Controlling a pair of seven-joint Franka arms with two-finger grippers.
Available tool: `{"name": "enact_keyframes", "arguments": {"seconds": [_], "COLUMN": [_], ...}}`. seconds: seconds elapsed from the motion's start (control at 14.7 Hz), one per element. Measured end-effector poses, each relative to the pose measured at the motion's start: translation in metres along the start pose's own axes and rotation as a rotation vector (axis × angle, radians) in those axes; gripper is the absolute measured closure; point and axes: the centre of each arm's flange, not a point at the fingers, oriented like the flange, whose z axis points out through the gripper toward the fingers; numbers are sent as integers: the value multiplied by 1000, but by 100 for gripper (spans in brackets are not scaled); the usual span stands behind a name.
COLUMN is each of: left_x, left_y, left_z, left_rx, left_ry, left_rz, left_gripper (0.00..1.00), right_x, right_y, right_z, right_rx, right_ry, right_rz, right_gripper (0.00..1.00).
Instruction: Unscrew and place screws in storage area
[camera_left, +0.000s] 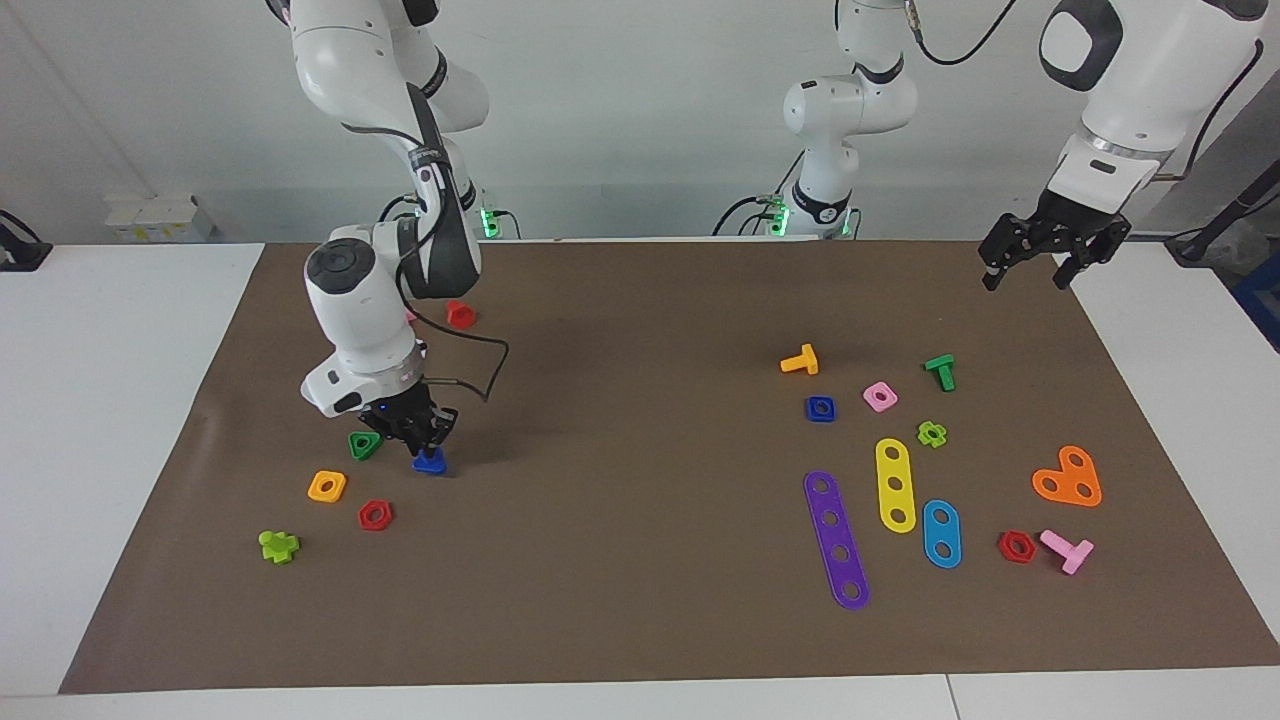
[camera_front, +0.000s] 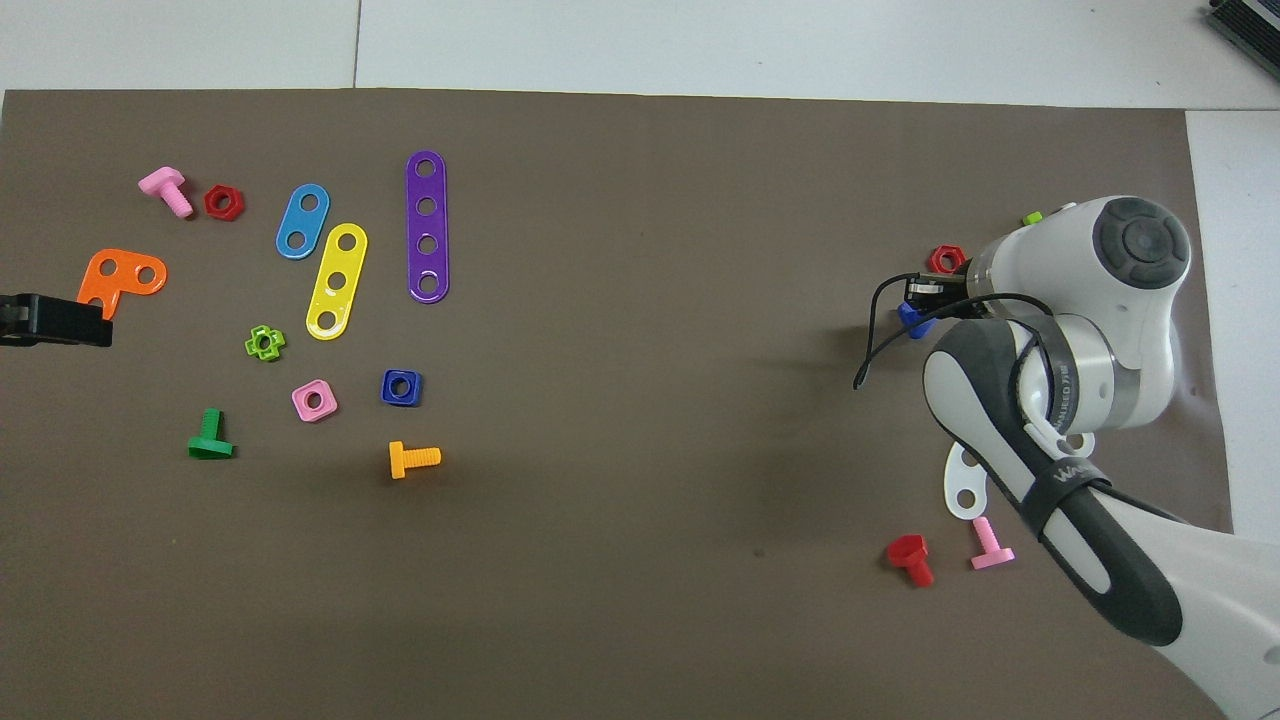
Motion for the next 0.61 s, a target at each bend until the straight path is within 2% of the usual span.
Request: {"name": "enact_keyframes", "arguments": {"seconds": [0.14,0.2,0.41,0.48,0.61], "left_x": [0,0,-1,-1,-1], "left_y": [-1,-2,-7,-8,-8], "left_z": [0,0,0,0,0], "left_rx": [1,2,2,2,2], "left_ry": [0,0,-1,-1,-1], "left_rz": [-1,-2,-11,-13,-14], "left_gripper": [0,0,0,0,0], "right_x": [0,0,2,3,6], "right_y": [3,4,6,6,5], "right_z": [3,4,1,-4,-29], "right_rx": [-2,-2,-1,0,-2], "right_ry": [-6,-7,-2,2,-3], "right_rz": [4,6,10,11,10], "right_gripper": [81,76,47,34,14]}}
